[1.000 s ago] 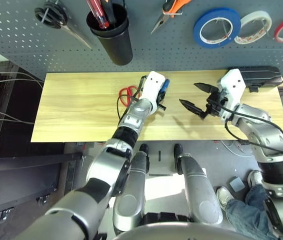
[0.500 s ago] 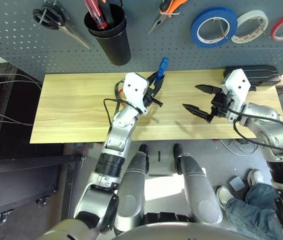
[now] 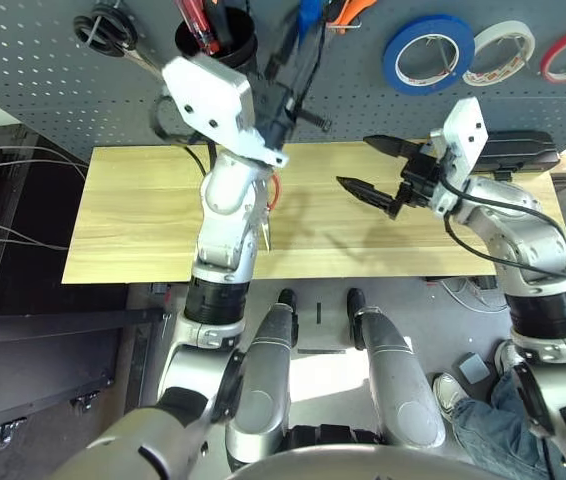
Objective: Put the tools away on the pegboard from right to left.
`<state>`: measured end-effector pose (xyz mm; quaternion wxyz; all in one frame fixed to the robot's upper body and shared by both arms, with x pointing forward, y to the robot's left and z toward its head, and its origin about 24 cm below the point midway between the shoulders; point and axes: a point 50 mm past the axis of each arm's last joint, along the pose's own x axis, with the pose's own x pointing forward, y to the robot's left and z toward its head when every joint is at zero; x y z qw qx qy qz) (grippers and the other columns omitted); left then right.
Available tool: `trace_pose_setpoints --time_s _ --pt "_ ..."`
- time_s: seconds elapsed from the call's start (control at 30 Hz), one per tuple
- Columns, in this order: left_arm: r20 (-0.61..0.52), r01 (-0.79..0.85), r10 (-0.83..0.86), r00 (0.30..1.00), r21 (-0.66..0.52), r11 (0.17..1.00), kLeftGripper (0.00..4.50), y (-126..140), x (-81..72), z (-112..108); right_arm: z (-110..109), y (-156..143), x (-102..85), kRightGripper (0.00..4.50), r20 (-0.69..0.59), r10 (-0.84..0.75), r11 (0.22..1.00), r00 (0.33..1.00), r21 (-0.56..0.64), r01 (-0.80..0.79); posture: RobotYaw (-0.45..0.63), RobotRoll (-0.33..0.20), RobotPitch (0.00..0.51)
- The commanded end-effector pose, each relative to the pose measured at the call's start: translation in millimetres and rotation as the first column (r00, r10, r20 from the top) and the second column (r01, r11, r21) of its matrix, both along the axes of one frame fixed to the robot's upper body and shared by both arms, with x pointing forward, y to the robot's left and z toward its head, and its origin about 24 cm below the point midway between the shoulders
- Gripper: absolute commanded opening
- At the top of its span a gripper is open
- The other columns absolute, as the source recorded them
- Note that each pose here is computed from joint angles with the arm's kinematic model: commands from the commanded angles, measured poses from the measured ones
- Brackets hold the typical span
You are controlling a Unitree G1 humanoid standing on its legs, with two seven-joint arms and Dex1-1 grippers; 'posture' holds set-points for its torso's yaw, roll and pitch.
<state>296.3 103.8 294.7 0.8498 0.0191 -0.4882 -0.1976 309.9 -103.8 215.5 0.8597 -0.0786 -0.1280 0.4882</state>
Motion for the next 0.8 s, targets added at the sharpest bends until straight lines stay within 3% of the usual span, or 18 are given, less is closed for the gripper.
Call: trace_pose_setpoints --time_s 0.03,0.33,0.8 --pt "0.006 -0.032 0.032 0.999 -0.012 0.999 0.60 6.6 4.5 4.6 2.2 17.4 2.8 4.50 -0.008 0.032 0.999 0.999 0.030 -0.032 0.10 0.000 0.413" --pt "0.040 -0.141 0.143 0.989 -0.053 0.989 0.60 32.1 10.6 24.7 23.6 49.5 14.1 4.50 0.046 0.064 0.991 0.997 0.118 -0.069 0.12 0.000 0.405" --pt "0.034 -0.213 0.223 0.974 -0.189 0.959 0.60 59.4 6.1 38.7 48.6 61.1 26.3 4.50 0.107 0.044 0.972 0.993 0.224 -0.067 0.15 0.000 0.394"
